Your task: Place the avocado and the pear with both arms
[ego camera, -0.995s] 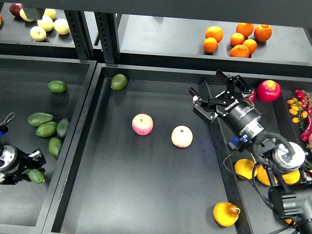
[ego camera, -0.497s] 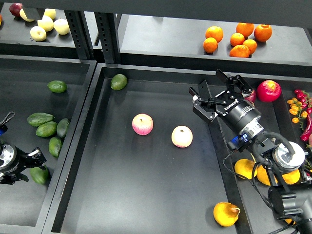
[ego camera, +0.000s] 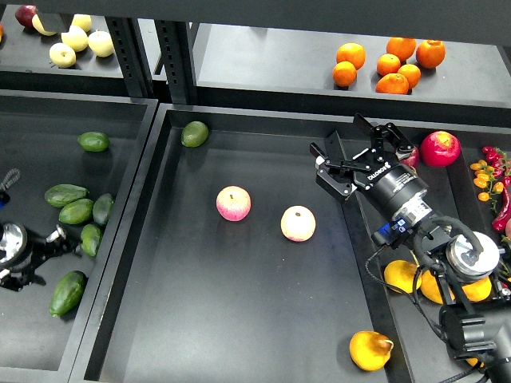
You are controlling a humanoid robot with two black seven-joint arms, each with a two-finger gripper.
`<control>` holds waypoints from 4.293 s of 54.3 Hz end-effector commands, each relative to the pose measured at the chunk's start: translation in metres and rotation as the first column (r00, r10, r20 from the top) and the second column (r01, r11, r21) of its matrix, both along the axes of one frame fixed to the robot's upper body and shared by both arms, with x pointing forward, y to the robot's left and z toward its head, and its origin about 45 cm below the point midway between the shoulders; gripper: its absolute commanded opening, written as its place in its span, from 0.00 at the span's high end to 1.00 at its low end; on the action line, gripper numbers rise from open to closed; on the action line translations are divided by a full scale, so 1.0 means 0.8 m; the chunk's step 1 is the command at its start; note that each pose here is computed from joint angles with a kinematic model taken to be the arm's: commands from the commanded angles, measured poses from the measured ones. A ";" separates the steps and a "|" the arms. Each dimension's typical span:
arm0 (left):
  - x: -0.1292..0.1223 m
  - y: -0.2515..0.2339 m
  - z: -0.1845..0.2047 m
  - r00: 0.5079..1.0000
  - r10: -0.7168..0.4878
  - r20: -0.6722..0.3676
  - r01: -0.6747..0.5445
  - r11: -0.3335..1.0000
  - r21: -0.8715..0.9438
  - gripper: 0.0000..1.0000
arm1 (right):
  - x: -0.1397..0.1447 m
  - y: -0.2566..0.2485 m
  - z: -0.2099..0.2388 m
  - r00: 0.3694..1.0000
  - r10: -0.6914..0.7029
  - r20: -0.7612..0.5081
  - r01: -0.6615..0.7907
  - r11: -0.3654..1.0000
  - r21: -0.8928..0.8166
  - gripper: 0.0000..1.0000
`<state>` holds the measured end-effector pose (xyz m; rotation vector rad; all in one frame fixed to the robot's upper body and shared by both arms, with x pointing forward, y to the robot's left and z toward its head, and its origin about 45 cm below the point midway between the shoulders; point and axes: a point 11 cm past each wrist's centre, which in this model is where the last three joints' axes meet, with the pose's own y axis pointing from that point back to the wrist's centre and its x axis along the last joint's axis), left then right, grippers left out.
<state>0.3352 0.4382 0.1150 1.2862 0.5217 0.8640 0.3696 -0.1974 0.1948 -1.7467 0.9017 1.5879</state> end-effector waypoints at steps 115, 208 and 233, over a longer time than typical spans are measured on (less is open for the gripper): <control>0.020 -0.226 -0.009 0.635 0.615 -0.468 -0.327 -0.335 -0.883 0.01 | -0.049 -0.062 -0.044 0.950 0.305 -0.068 -0.299 0.825 -0.480 0.00; -0.059 -0.237 -0.049 0.588 0.600 -0.542 -0.384 -0.383 -0.840 0.01 | -0.099 -0.115 -0.093 0.280 0.755 -0.593 -0.388 -0.476 -0.790 0.00; -0.056 -0.238 -0.044 0.596 0.598 -0.536 -0.375 -0.383 -0.844 0.01 | -0.130 -0.109 -0.135 0.162 0.726 -0.668 -0.404 -0.569 -0.716 0.01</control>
